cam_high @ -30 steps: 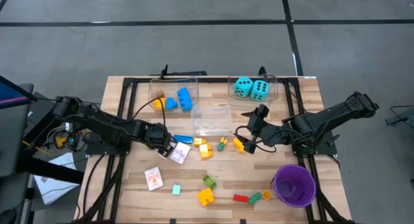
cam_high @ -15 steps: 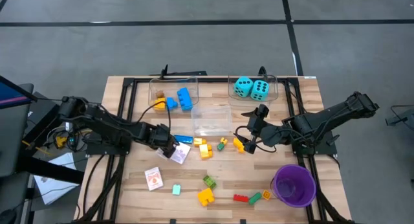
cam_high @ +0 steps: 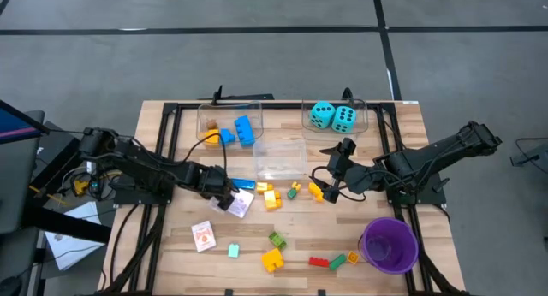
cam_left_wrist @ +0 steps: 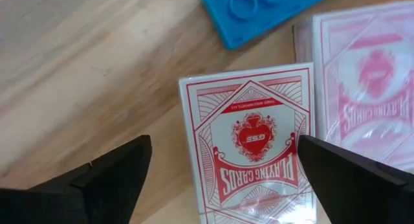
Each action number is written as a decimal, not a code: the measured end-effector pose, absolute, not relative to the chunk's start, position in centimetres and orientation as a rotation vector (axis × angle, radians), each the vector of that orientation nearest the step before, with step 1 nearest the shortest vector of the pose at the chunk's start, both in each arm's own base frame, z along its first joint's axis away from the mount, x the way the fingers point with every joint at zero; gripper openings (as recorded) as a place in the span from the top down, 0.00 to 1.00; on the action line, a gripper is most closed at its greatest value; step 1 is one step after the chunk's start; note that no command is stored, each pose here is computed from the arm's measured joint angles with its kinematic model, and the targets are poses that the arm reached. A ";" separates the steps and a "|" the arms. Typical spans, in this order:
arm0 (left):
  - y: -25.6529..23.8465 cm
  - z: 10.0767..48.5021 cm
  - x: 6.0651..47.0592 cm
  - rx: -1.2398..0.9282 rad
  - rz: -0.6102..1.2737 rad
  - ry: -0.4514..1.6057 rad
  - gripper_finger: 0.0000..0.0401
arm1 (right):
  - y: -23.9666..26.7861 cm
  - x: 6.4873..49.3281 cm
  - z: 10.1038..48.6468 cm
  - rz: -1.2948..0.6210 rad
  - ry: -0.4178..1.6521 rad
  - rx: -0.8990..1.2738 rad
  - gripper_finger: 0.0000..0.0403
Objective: Pick & Place Toys
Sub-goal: Put the red deck of cards into the bottom transparent bin
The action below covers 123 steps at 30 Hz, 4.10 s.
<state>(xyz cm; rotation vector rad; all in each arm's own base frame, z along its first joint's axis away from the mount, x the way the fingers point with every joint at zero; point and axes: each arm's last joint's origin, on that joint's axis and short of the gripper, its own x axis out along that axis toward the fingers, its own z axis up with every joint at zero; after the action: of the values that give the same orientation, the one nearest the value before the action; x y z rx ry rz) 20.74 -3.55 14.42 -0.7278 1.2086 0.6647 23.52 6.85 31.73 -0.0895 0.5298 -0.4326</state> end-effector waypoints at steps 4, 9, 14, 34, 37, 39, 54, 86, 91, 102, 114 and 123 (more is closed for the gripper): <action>-3.4 14.4 19.6 -0.687 0.718 1.313 0.06 | 6.8 23.5 31.7 -0.433 0.530 -0.090 0.02; -3.3 14.4 19.1 -0.659 0.739 1.355 0.07 | 6.8 23.5 31.7 -0.433 0.530 -0.090 0.02; -3.2 15.1 18.6 -0.651 0.715 1.333 0.07 | 6.8 23.5 31.7 -0.432 0.531 -0.090 0.02; -3.4 15.0 19.0 -0.671 0.694 1.304 0.07 | 6.8 23.5 31.7 -0.432 0.533 -0.091 0.02; -3.4 14.7 19.1 -0.675 0.694 1.324 0.06 | 6.8 23.5 31.7 -0.432 0.533 -0.091 0.02; -3.5 14.6 19.2 -0.678 0.691 1.321 0.06 | 6.8 23.5 31.7 -0.433 0.533 -0.091 0.02; -4.4 13.7 19.6 -0.645 0.673 1.353 0.07 | 6.8 23.5 31.7 -0.432 0.533 -0.091 0.02; -4.2 16.8 19.0 -0.587 0.493 1.188 0.25 | 6.9 23.5 31.7 -0.428 0.533 -0.102 0.02; -4.4 20.0 18.5 -0.591 0.246 1.018 0.25 | 6.9 23.5 31.7 -0.416 0.540 -0.142 0.02; -5.3 24.2 19.7 -0.470 -0.136 0.640 0.25 | 8.8 26.9 29.2 -0.143 0.618 -0.410 0.02; -6.1 22.6 24.2 -0.319 -0.267 0.499 0.25 | 10.8 30.2 30.6 0.099 0.391 -0.467 0.02; -4.9 22.1 27.5 -0.295 -0.329 0.320 0.25 | 11.4 30.8 30.0 0.173 0.368 -0.489 0.02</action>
<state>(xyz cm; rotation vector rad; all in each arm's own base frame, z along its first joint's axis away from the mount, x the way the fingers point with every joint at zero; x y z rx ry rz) 27.46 -4.92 22.12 -0.2950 0.3200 -0.3290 30.83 11.43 29.97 -0.4887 0.3682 0.1730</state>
